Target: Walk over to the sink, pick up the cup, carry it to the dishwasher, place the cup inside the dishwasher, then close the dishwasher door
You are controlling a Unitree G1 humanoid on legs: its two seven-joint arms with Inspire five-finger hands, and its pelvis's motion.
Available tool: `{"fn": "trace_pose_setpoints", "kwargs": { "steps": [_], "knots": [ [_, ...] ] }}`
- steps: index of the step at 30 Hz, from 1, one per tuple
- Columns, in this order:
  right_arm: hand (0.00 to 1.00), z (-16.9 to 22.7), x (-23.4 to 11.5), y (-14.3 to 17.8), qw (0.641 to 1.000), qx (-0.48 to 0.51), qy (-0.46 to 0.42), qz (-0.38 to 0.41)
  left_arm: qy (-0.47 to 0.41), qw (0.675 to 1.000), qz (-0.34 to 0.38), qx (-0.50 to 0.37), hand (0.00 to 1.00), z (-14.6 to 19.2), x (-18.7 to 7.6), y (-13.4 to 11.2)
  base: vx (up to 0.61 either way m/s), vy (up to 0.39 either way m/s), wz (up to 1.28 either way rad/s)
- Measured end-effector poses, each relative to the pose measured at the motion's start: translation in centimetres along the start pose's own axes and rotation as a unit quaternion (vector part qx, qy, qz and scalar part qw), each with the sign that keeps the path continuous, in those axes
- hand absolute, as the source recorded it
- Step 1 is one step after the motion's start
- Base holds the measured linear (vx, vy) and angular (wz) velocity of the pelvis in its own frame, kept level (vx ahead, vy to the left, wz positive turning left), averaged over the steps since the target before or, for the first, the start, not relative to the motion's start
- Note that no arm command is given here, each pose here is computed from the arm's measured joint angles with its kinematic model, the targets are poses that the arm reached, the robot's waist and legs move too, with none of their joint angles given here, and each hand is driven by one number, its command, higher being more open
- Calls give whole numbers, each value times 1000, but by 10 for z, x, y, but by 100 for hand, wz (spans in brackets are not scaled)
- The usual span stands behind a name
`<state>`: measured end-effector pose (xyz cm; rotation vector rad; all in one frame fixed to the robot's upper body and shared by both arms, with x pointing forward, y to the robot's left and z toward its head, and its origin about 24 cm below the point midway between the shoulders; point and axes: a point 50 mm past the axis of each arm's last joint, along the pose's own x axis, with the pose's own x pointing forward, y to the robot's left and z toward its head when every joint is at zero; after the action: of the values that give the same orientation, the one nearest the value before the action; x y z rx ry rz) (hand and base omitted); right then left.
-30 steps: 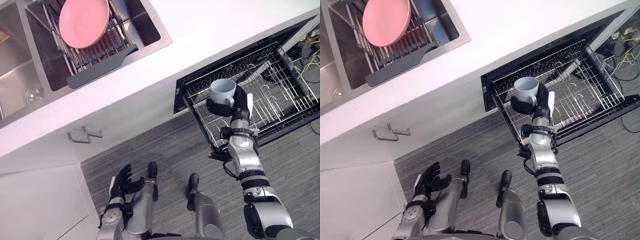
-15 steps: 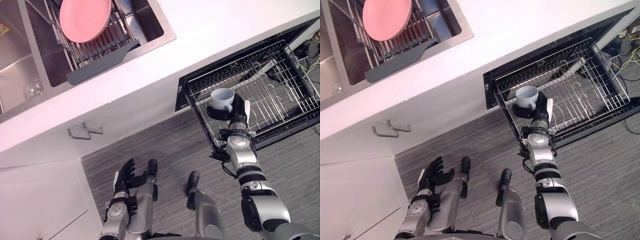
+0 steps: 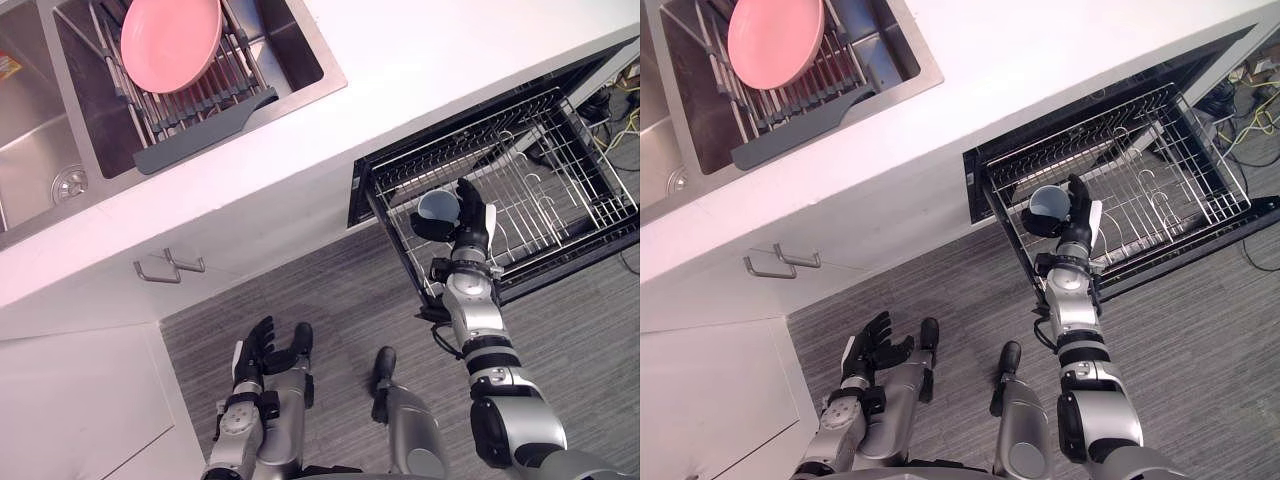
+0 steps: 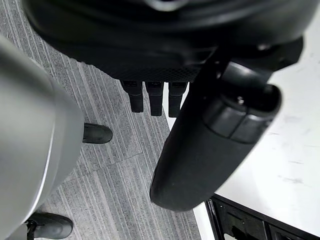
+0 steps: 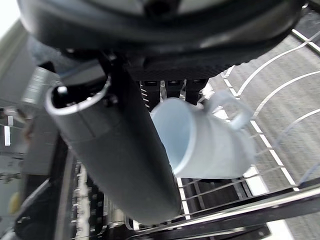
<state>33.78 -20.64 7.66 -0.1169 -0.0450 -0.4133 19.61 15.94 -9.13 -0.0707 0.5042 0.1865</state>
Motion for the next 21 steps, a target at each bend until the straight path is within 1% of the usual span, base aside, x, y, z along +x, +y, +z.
{"fn": "trace_pose_setpoints", "kwargs": {
  "steps": [2,7,13,15,17,21],
  "knots": [
    [90,-4,-10,0,1000,8,-1,-1,5,1000,1,4,90,-2,1,2,22,6,0],
    [90,-30,-48,0,999,20,27,1,27,999,5,25,90,-8,2,11,59,4,1],
    [90,-58,-93,-14,997,17,72,-11,72,996,2,58,90,-26,-3,18,38,0,3],
    [90,-59,-104,-16,997,18,74,-5,87,994,8,64,90,-34,-7,23,0,0,0],
    [90,-56,-115,-16,998,16,58,8,102,993,14,64,90,-42,-13,28,0,0,0],
    [90,-48,-124,-11,998,29,34,33,128,989,19,74,90,-55,-20,35,-18,-10,3]
  ]
}}
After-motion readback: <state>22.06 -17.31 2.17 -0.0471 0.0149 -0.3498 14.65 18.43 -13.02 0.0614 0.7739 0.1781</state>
